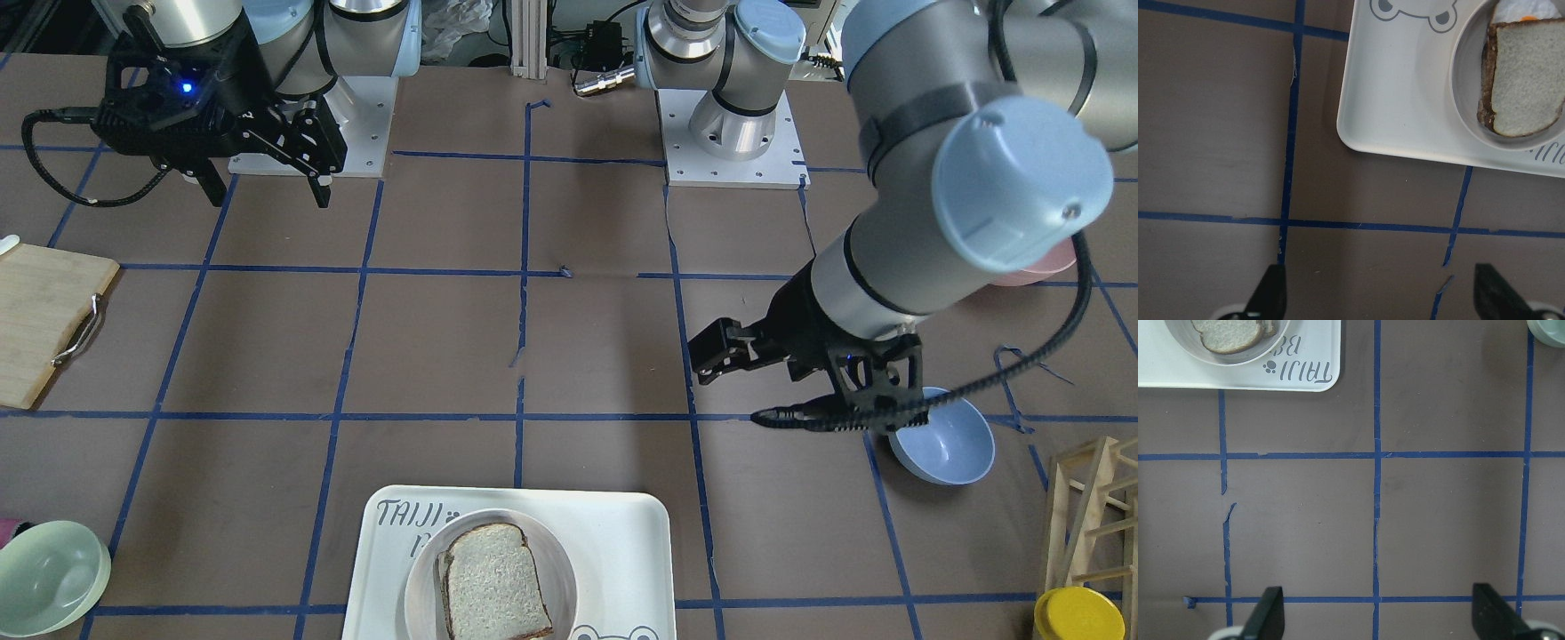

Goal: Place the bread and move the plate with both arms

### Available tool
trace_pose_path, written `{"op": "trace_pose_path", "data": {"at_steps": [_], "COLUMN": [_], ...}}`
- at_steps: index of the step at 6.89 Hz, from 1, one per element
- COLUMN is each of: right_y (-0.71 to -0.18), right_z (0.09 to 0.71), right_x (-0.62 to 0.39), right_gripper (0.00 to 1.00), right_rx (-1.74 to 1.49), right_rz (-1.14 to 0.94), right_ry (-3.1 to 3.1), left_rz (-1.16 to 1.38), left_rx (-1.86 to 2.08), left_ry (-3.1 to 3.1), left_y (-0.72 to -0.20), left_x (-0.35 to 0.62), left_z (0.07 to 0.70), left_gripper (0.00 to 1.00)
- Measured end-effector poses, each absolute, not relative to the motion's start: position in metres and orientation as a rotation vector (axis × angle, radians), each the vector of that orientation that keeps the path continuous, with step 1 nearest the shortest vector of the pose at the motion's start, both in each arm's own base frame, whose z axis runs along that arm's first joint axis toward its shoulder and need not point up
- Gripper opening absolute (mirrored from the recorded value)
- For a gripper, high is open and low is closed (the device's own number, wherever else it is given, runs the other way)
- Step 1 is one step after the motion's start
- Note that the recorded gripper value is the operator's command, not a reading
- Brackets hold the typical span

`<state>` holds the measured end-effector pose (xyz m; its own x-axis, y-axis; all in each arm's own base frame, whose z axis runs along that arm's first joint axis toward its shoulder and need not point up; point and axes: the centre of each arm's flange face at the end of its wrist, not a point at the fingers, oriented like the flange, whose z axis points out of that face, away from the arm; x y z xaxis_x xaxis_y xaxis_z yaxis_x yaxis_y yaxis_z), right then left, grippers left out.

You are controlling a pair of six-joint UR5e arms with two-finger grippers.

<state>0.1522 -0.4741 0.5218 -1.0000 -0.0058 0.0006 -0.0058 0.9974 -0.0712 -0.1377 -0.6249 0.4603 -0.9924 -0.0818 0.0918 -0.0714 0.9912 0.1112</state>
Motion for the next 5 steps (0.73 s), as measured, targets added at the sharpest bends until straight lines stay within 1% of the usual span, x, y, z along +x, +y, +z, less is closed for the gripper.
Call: {"op": "trace_pose_path", "data": {"at_steps": [3, 5], "right_y": [-0.474, -0.474], "right_z": [0.522, 0.522], "right_x": [0.152, 0.152], "right_gripper": [1.00, 1.00], "right_rx": [0.009, 0.009], "right_rz": [0.112, 0.112], "right_ry": [-3.139, -3.139], "left_rz": [-0.145, -0.128], "left_rx": [0.080, 0.077], "left_ry": [-3.136, -3.163], "left_y": [-0.554, -0.521], "left_x": [-0.127, -0.124], "left_z": [0.488, 0.496], "left_gripper": [1.00, 1.00]}}
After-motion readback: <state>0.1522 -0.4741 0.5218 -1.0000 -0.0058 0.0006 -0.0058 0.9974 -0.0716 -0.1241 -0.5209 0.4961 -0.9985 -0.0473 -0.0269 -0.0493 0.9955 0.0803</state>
